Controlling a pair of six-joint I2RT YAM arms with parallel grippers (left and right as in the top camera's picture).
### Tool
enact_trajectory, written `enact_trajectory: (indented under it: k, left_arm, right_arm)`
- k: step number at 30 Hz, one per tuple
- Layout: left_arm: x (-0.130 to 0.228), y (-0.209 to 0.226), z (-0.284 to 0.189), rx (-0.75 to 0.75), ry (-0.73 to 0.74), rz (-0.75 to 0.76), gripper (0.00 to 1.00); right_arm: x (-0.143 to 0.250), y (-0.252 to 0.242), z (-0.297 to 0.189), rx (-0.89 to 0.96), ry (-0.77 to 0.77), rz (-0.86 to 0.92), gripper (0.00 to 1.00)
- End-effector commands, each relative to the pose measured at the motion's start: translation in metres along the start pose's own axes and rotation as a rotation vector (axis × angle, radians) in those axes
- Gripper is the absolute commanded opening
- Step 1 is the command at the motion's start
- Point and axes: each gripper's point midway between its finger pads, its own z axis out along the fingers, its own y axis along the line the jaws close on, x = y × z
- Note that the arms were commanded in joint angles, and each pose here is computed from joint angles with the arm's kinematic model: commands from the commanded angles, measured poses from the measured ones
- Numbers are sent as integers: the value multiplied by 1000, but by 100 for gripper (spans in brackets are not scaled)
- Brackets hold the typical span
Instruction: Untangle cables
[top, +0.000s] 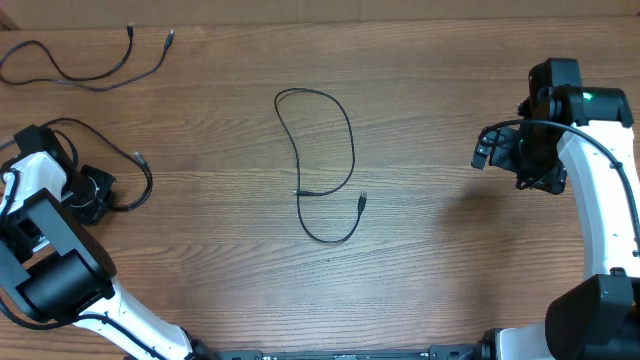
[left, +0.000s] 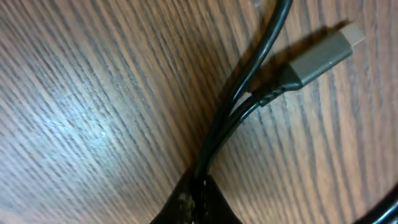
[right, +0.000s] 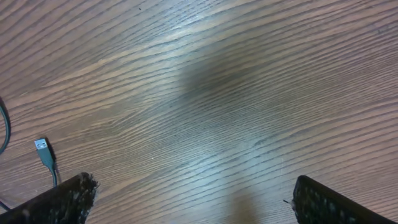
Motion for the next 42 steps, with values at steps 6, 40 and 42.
enact_trajectory:
  k: [6, 40, 42]
  left_arm:
    - [30, -50, 19, 231, 223, -334, 5]
    - [234, -215, -88, 311, 234, 1052, 100]
    - [262, -226, -81, 270, 196, 1094, 100]
  right_arm:
    - [-1, -2, 1, 10, -1, 2, 100]
    - [-1, -2, 1, 10, -1, 2, 100]
    - [-1, -2, 1, 10, -1, 2, 100]
